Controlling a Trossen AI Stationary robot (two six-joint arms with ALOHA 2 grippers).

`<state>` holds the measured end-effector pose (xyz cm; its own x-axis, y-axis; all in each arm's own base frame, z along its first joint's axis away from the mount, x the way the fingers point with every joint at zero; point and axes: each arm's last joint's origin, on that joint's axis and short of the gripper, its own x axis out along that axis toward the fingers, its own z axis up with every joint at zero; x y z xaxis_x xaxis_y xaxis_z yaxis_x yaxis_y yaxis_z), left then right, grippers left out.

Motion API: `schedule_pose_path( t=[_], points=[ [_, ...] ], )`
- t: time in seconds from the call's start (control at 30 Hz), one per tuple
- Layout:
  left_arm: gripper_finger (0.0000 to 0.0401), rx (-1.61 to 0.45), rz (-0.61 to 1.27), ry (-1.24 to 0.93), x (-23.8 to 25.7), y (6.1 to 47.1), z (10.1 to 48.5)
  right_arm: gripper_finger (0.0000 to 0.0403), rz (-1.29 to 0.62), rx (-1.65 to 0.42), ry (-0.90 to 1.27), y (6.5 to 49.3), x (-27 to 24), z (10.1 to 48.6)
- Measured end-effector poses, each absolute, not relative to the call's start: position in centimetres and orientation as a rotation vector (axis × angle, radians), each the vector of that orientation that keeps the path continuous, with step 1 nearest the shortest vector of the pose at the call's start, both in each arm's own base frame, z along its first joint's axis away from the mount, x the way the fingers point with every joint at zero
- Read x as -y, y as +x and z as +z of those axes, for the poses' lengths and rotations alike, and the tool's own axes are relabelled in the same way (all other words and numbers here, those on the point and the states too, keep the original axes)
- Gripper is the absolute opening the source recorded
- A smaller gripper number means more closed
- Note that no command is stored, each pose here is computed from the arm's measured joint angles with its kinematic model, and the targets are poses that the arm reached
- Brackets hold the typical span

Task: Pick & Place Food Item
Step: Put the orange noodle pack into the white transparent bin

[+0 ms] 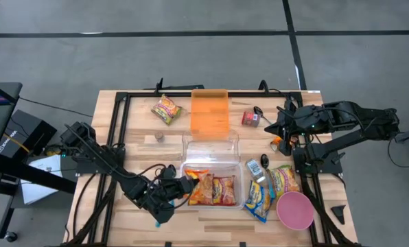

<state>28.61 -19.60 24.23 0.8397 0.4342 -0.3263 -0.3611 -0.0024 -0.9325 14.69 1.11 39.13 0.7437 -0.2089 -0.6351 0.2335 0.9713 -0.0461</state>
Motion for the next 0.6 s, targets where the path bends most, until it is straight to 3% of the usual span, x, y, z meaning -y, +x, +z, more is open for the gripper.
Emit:
schedule_pose_path(
  t=[0.6],
  points=[
    [0.0106, 0.101, 0.613, -1.490, 19.39, 29.06, 24.57, 0.0000, -0.242, -0.691, 0.037, 14.67, -1.10, 39.15]
  ],
)
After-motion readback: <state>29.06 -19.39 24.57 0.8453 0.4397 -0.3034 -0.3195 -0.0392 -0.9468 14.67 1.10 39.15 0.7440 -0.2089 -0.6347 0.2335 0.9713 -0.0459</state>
